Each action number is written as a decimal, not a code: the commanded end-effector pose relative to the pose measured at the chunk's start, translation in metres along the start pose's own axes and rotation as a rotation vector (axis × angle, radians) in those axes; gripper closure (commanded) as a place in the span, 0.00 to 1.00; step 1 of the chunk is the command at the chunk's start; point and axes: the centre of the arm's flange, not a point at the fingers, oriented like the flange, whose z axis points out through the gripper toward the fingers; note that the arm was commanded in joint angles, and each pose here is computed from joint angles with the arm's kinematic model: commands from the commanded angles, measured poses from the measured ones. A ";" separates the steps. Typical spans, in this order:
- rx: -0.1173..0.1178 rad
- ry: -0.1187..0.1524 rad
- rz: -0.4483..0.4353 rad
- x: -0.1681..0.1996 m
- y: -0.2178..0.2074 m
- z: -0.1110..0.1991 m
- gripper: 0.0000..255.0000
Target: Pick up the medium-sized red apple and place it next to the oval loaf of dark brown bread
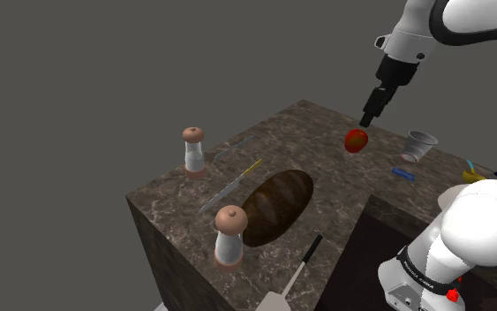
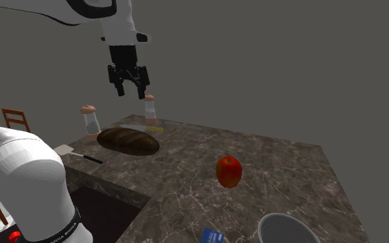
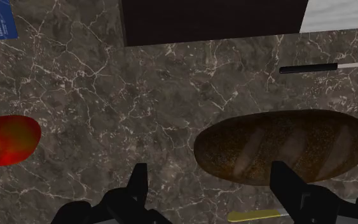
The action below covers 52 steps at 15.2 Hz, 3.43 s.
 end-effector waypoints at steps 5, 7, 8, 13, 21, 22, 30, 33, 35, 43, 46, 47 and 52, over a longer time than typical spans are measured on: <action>-0.005 -0.012 -0.003 0.010 0.047 0.021 0.00; -0.008 -0.018 -0.004 0.015 0.070 0.032 0.00; -0.009 -0.021 -0.004 0.017 0.082 0.037 0.00; -0.016 -0.035 -0.008 0.029 0.141 0.063 0.00; -0.027 -0.059 -0.013 0.048 0.235 0.104 0.00; -0.028 -0.062 -0.013 0.051 0.247 0.109 0.00; -0.037 -0.082 -0.018 0.066 0.329 0.149 0.00; -0.037 -0.082 -0.018 0.065 0.330 0.165 0.00; -0.037 -0.082 -0.018 0.064 0.330 0.176 0.00; -0.037 -0.082 -0.018 0.064 0.331 0.184 0.00; -0.037 -0.082 -0.018 0.064 0.331 0.184 1.00; -0.037 -0.082 -0.018 0.064 0.331 0.184 1.00; -0.037 -0.082 -0.018 0.064 0.331 0.184 1.00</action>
